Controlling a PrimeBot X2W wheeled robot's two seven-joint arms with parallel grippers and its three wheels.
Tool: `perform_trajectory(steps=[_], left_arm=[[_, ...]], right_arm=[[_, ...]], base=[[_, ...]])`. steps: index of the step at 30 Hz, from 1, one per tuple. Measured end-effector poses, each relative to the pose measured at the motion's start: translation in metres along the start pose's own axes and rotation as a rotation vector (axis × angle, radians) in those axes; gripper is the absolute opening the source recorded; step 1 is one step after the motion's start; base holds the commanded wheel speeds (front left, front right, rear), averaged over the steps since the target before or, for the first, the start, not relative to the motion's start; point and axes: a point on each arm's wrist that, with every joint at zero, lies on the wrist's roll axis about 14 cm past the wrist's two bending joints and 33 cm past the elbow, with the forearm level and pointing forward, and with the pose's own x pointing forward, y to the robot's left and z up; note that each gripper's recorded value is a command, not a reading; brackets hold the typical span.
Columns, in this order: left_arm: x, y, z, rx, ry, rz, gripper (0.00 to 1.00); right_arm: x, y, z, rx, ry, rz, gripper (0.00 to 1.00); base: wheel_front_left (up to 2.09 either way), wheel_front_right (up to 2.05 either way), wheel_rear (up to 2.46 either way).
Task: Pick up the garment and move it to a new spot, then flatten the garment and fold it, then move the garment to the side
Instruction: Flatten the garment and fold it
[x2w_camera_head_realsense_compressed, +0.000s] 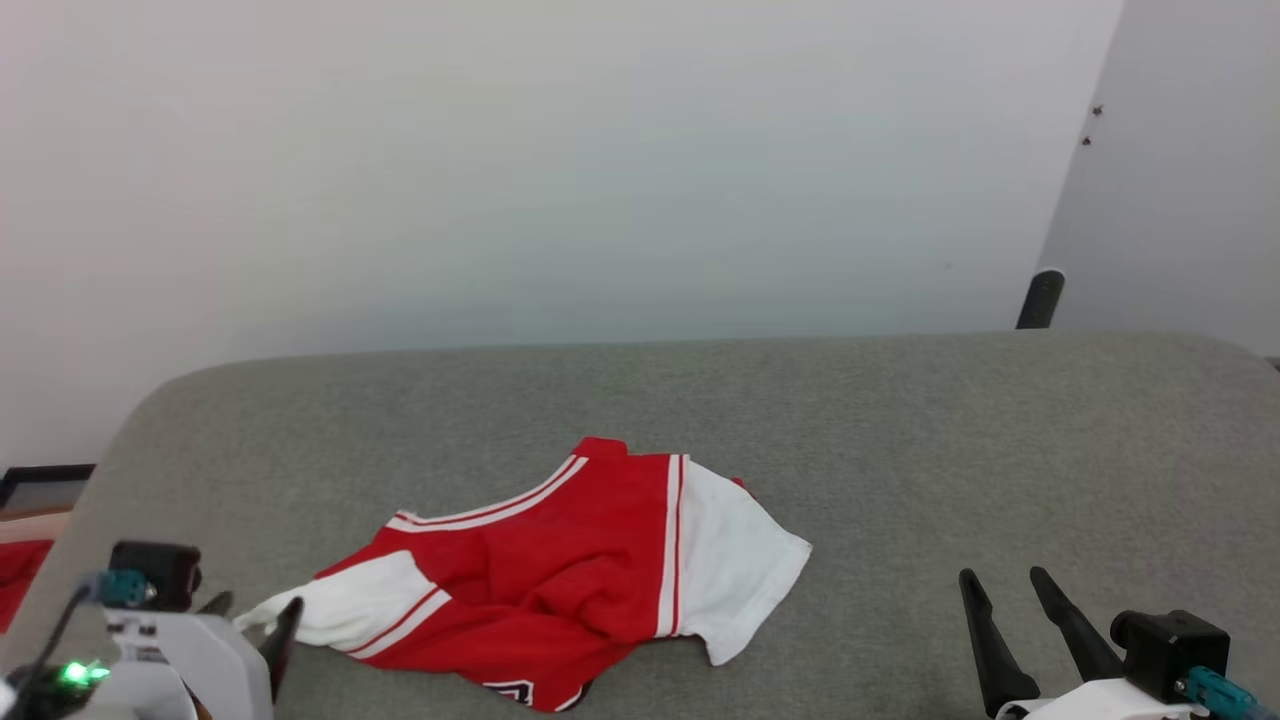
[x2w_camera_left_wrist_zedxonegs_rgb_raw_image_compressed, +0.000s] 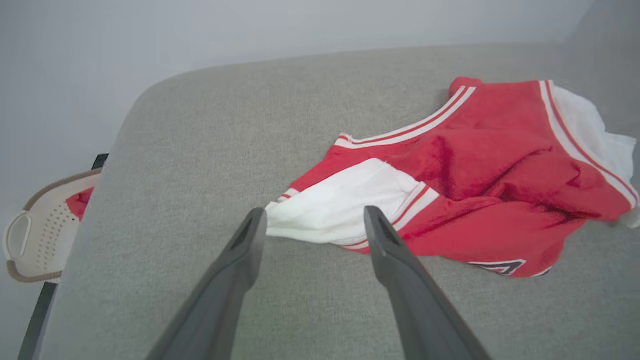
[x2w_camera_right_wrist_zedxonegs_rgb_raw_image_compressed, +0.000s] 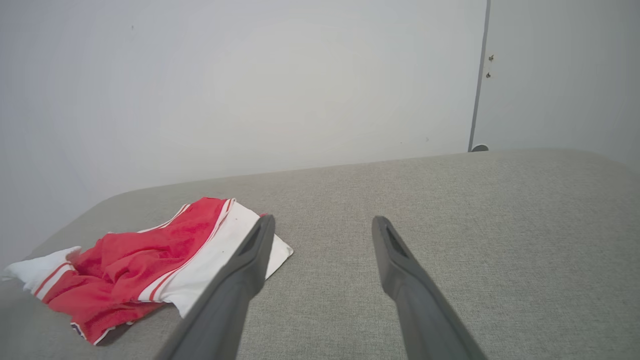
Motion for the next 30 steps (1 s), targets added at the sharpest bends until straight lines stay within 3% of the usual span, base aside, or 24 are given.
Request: perform_trajectory(steps=[7,11,15,22,30], left_arm=[[-0.009,0.002,0.008,-0.024,-0.2,0.017,1.0],[-0.015,0.003,0.033,-0.037,-0.324,0.039,1.0],[-0.03,0.015,0.052,-0.063,-0.456,0.118,1.0],[-0.051,0.032,0.037,-0.1,-0.532,0.23,1.0],[-0.057,0.027,0.014,-0.12,-0.528,0.243,1.0]], right_arm=[[0.007,0.01,-0.005,-0.007,0.032,0.033,1.0],[0.013,0.017,-0.013,-0.013,0.075,0.061,1.0],[0.022,0.023,-0.023,-0.039,0.144,0.103,1.0],[0.048,0.041,-0.04,-0.065,0.304,0.199,1.0],[0.074,0.054,-0.07,-0.138,0.512,0.277,1.0]], base=[[0.0,0.0,0.0],[0.0,0.0,0.0],[0.0,0.0,0.0],[0.0,0.0,0.0],[0.0,0.0,0.0]])
